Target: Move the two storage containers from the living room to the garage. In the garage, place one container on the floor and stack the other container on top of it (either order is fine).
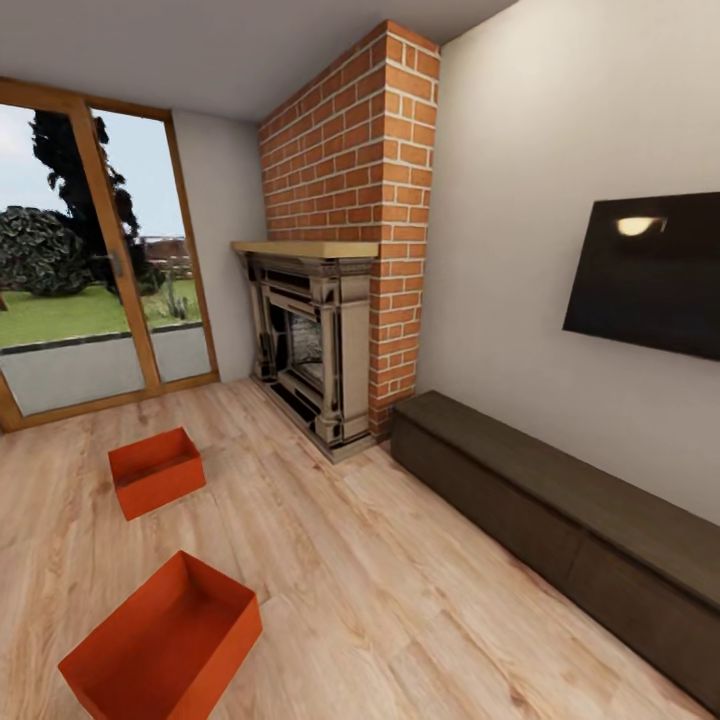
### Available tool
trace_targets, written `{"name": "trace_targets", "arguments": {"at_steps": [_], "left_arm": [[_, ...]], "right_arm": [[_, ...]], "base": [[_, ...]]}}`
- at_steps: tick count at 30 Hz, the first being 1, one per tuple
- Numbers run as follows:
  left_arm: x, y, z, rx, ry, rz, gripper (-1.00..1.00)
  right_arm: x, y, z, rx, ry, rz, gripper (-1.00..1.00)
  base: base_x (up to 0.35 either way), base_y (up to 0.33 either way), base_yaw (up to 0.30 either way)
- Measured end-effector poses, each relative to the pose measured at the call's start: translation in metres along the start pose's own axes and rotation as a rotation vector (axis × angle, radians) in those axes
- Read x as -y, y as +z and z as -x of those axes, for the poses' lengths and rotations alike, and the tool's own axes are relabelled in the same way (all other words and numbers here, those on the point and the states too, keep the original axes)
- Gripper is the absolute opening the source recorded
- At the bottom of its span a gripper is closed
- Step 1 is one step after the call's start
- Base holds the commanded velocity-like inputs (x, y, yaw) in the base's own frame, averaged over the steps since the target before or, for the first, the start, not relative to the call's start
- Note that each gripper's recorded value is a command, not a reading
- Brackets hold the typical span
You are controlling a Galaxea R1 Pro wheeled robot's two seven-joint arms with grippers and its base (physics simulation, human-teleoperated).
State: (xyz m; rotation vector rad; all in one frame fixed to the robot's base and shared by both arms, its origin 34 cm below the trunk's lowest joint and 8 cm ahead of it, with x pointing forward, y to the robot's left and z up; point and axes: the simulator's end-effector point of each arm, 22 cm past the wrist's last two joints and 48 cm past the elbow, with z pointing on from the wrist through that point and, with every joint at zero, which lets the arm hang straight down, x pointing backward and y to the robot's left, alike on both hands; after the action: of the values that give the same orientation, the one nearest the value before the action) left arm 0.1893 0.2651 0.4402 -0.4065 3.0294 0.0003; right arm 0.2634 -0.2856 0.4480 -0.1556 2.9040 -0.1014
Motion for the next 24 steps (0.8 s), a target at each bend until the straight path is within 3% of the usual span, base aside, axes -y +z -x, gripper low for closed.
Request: {"name": "trace_targets", "arguments": {"at_steps": [11, 20, 24], "left_arm": [[0.000, 0.000, 0.000, 0.001, 0.001, 0.000, 1.00], [0.000, 0.000, 0.002, 0.009, 0.001, 0.001, 1.00], [-0.001, 0.000, 0.014, 0.060, -0.001, 0.003, 1.00]], "right_arm": [[-0.001, 0.000, 0.000, 0.001, 0.004, 0.001, 1.00], [0.001, 0.000, 0.001, 0.002, -0.004, -0.001, 1.00], [0.001, 0.000, 0.001, 0.002, -0.004, 0.001, 1.00]], "base": [[0.231, -0.147, 0.009], [0.052, -0.036, 0.243], [0.002, -0.002, 0.270]]}}
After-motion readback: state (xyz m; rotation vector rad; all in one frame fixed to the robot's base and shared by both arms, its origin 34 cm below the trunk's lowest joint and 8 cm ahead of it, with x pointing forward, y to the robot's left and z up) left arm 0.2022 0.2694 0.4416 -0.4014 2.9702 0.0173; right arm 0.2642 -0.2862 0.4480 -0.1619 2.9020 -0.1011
